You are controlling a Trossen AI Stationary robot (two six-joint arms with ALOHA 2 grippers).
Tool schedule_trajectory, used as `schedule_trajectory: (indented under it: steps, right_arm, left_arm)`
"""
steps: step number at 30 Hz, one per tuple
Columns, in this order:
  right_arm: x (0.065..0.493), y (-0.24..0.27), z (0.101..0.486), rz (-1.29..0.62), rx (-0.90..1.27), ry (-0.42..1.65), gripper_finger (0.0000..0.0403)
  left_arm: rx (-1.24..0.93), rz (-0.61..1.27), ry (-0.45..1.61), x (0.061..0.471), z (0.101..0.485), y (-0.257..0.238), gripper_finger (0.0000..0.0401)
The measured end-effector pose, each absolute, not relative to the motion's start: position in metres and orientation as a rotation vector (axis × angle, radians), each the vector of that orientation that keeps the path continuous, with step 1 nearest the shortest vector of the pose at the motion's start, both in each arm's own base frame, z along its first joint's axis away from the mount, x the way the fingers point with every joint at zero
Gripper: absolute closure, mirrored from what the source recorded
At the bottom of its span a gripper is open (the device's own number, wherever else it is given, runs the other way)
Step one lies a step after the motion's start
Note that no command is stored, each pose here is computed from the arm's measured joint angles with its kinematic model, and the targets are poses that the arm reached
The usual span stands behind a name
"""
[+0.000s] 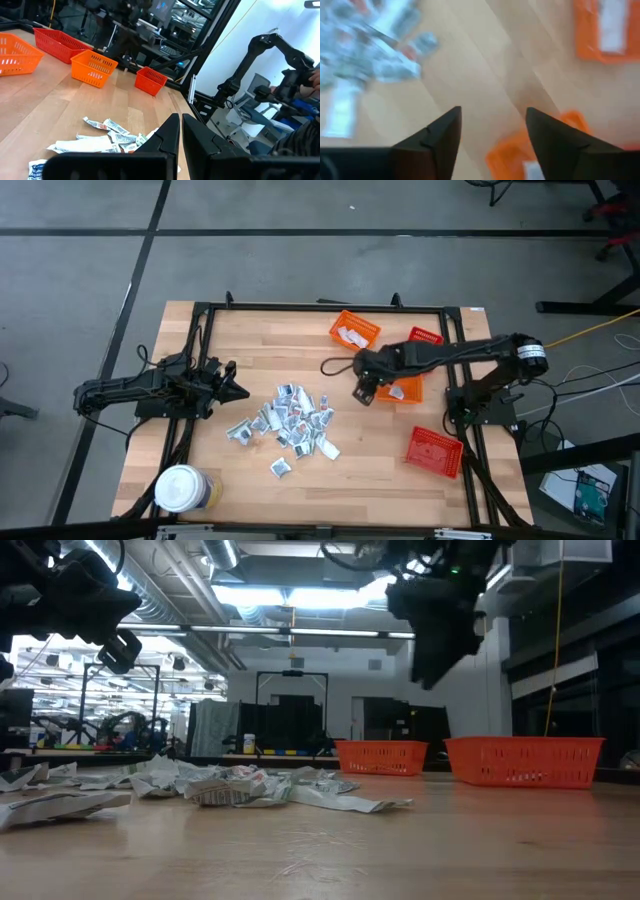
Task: Pick & Place First Aid Supplies
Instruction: Put the orange ointment pack into the top red bin
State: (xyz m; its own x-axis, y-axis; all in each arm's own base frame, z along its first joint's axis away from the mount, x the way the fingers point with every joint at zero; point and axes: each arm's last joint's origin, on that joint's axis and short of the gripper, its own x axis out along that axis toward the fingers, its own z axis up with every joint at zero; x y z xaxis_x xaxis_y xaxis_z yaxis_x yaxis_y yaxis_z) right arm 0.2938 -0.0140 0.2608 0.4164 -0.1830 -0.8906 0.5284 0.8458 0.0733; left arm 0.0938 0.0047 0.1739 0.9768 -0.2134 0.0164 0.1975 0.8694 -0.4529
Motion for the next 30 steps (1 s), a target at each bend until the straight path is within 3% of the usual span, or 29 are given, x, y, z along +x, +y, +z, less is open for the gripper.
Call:
schedule_trajectory:
  steps: [5,14,30]
  right_arm:
    - [0.312,-0.018,0.260,-0.402,0.357,0.937,0.0154]
    - [0.351,-0.028,0.245,-0.210,0.253,0.769,0.0167]
    - [0.432,-0.070,0.220,0.164,0.334,0.771,0.0185]
  left_arm:
    - [-0.470,-0.215,0.035,0.094,0.174,0.005,0.0386]
    - [-0.470,-0.215,0.034,0.094,0.174,0.005,0.0386]
    - [-0.470,-0.215,0.034,0.094,0.174,0.005,0.0385]
